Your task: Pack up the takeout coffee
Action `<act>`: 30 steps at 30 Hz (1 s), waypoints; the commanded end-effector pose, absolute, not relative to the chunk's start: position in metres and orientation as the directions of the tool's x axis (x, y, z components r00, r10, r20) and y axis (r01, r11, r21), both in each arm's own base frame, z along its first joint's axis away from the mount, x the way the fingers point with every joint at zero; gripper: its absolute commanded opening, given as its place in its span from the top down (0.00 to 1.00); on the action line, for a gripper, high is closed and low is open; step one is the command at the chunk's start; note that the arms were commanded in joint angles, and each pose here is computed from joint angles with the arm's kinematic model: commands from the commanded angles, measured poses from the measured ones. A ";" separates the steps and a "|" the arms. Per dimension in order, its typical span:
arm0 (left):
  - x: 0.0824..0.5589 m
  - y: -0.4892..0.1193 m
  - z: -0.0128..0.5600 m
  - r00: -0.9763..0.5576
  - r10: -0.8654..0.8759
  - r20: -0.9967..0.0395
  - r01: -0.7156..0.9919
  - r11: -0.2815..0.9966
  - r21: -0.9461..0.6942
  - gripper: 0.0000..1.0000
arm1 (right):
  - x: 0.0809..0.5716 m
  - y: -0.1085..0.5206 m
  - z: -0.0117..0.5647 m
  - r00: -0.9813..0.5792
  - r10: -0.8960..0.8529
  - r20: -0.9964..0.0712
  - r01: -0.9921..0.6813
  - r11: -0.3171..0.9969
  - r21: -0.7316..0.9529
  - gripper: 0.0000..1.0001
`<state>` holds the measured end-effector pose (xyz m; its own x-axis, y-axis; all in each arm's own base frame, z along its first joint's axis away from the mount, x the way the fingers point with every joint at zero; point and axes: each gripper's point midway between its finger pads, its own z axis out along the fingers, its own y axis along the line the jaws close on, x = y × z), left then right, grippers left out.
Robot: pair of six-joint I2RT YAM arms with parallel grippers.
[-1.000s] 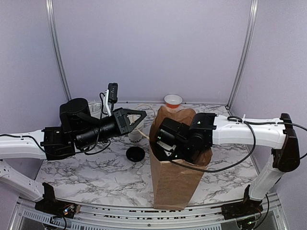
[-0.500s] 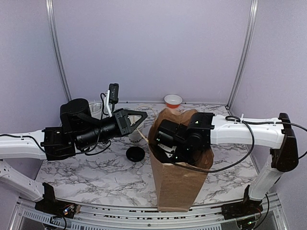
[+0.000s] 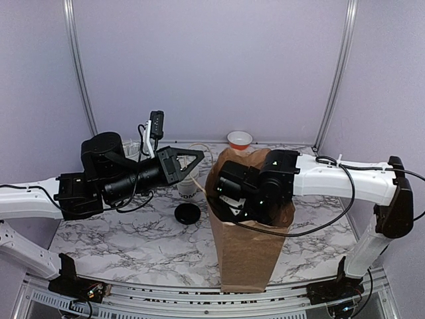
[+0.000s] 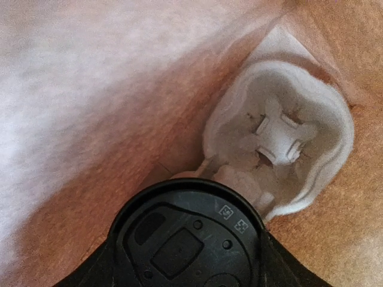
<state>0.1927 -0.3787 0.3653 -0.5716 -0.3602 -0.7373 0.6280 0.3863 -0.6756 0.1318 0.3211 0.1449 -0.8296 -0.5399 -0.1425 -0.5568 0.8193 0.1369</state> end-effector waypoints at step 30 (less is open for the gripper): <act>0.192 -0.397 0.378 -0.559 -0.328 -0.762 0.665 0.372 -0.648 1.00 | 0.150 0.327 0.199 -0.802 -0.532 -0.271 -0.572 0.816 0.091 0.03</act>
<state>0.1941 -0.3956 0.3666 -0.5773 -0.3264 -0.7484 0.6445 0.3806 -0.6631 0.1453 0.3226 0.1801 -0.8206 -0.5294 -0.2152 -0.5580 0.8236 0.1017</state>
